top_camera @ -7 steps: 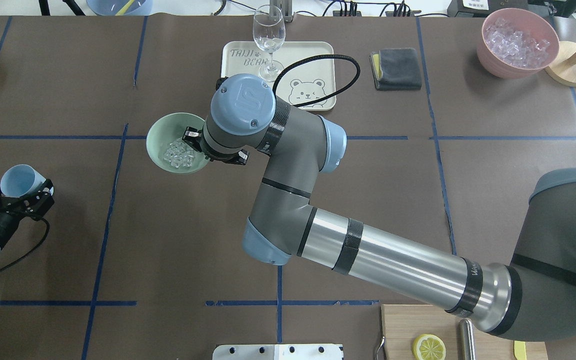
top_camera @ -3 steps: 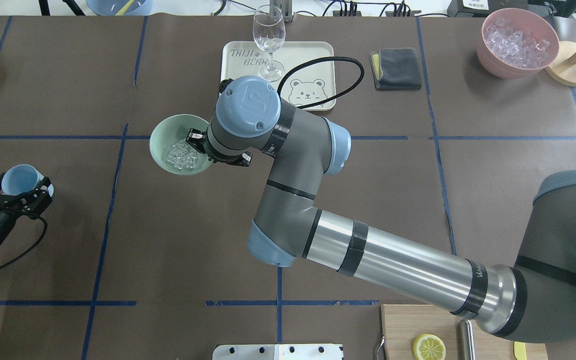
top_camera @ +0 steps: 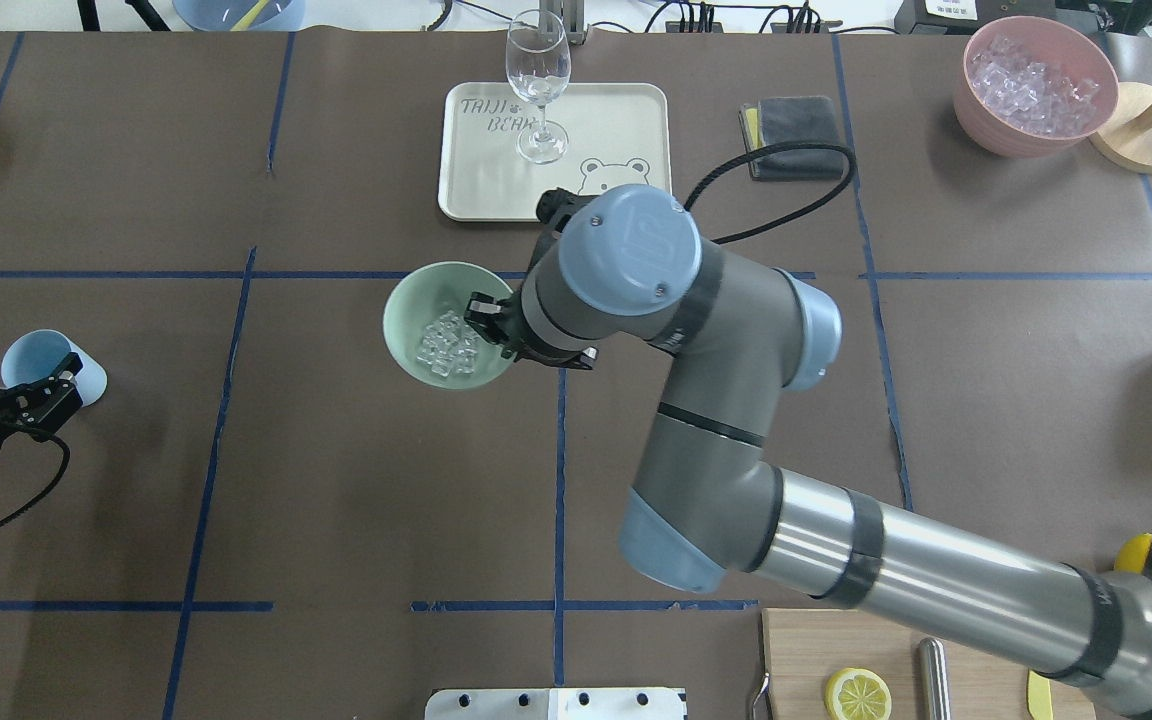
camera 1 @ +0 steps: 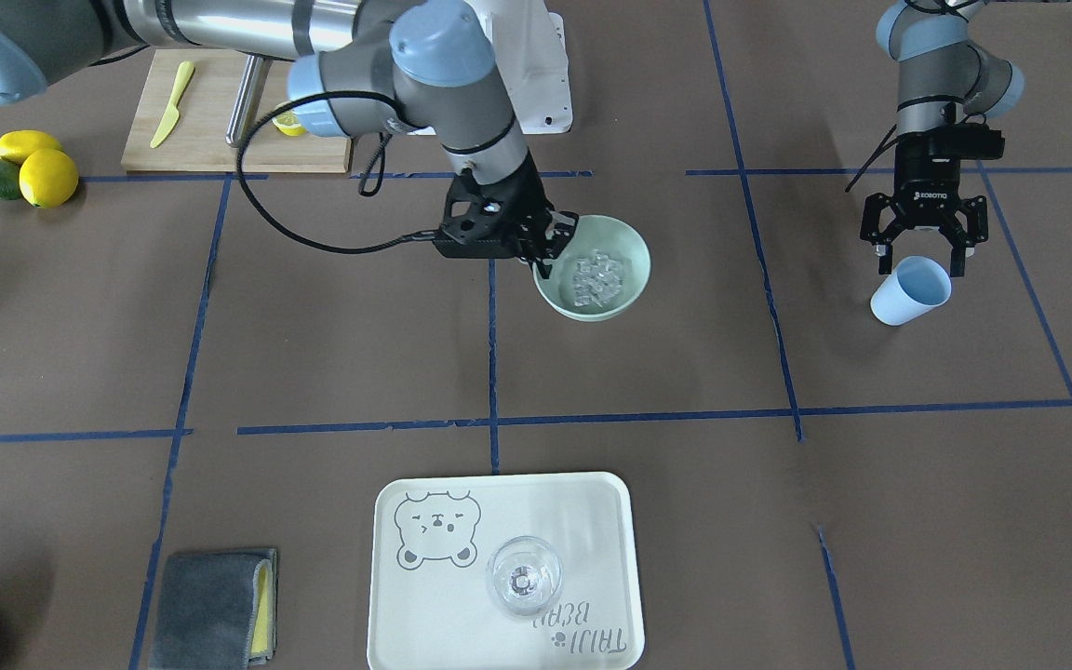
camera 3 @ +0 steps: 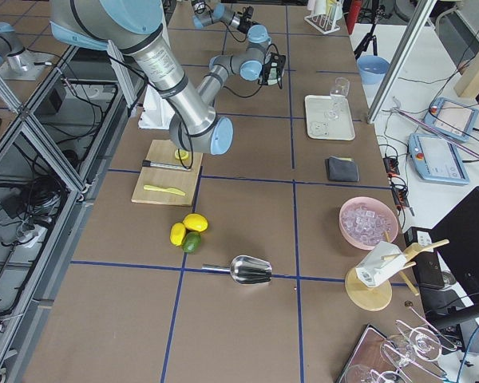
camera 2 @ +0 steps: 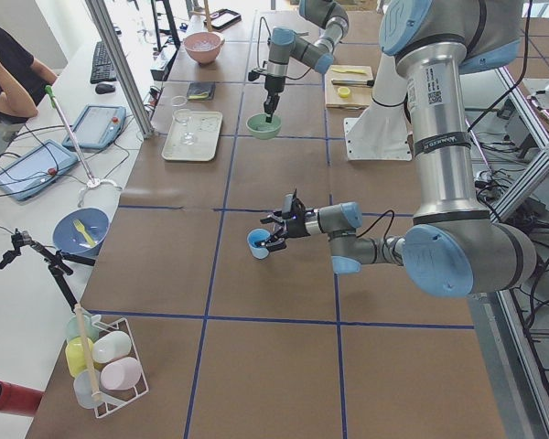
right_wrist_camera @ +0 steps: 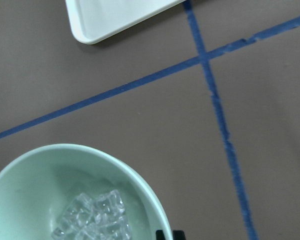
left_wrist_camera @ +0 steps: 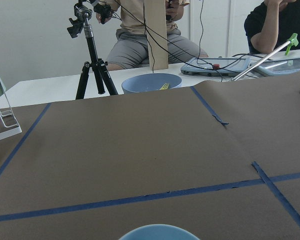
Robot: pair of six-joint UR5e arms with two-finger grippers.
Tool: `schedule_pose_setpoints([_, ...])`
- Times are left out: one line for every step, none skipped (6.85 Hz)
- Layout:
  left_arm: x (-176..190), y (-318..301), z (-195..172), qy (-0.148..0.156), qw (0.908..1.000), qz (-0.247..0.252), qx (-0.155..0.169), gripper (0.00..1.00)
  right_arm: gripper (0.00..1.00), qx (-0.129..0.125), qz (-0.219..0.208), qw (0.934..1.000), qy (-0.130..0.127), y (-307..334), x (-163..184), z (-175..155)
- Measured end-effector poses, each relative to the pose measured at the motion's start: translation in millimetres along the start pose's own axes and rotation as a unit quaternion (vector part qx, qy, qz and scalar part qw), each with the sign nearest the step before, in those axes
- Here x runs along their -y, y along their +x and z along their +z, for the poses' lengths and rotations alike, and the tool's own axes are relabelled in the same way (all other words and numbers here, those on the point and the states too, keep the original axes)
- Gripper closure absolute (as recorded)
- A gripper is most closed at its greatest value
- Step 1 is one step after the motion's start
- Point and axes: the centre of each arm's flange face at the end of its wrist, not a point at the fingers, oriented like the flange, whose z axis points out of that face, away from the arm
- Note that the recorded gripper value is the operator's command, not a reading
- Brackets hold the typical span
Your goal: Pour ice into bowl
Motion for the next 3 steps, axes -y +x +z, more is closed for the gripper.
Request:
schedule_pose_setpoints([5, -3, 0, 0.001, 1.0000, 0.004, 0.001, 0.00, 1.00, -0.017, -0.012, 0.9998, 0.006, 48, 4, -28])
schedule_pose_setpoints([11, -5, 1, -0.001, 1.0000, 0.008, 0.001, 0.00, 1.00, -0.035, -0.027, 0.9989, 0.013, 93, 12, -46])
schedule_pose_setpoints([20, -7, 4, -0.006, 0.9999, 0.016, -0.003, 0.00, 1.00, -0.054, -0.032, 0.9978, 0.023, 135, 25, -59])
